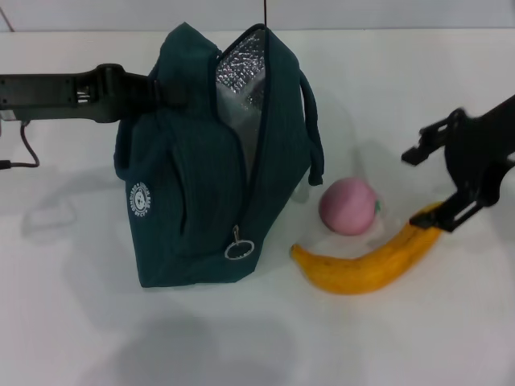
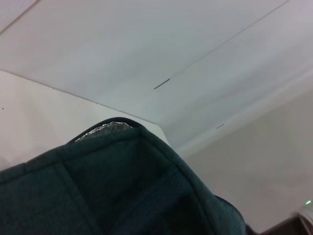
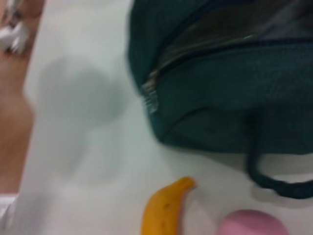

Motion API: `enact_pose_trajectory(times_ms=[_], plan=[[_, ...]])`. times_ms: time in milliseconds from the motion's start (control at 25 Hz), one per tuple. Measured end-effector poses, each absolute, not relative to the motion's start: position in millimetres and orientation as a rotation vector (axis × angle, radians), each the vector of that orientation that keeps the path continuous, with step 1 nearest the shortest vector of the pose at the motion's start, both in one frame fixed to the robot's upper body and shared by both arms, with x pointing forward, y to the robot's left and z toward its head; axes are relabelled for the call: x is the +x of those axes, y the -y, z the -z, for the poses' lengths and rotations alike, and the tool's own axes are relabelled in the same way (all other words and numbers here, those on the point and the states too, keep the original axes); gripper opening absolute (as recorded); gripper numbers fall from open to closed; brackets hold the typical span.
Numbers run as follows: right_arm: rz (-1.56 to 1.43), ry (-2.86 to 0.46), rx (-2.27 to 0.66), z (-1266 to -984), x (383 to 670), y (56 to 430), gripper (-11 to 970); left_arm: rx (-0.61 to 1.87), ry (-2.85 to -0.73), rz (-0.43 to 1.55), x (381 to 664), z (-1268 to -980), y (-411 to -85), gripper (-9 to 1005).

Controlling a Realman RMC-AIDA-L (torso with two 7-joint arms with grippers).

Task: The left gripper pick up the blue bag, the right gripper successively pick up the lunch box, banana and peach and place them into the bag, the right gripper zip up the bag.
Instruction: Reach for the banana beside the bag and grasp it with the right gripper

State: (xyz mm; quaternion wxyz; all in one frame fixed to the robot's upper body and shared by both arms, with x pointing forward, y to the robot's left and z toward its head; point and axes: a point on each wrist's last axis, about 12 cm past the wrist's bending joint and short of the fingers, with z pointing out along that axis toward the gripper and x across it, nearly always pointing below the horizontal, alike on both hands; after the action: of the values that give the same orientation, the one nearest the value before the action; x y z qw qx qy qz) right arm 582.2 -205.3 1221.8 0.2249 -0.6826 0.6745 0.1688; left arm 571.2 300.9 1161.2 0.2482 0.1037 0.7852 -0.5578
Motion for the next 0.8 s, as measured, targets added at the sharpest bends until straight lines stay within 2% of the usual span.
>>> enact_pose_trajectory(times_ms=[120,400,800], plan=[[-0.425,-1.805,-2.018,-1217,579,191,849,0.296,-2.135,1.513,572,-1162,-301,34],[-0.397,-1.704,-2.227,-1198,571,168,880,0.288,-2.141,1.519,571,-1162,-301,33],[-0.382,-1.676,-2.302,-1165,569,158,876,0.301,-2.137,1.541,568,-1161,-300,34]])
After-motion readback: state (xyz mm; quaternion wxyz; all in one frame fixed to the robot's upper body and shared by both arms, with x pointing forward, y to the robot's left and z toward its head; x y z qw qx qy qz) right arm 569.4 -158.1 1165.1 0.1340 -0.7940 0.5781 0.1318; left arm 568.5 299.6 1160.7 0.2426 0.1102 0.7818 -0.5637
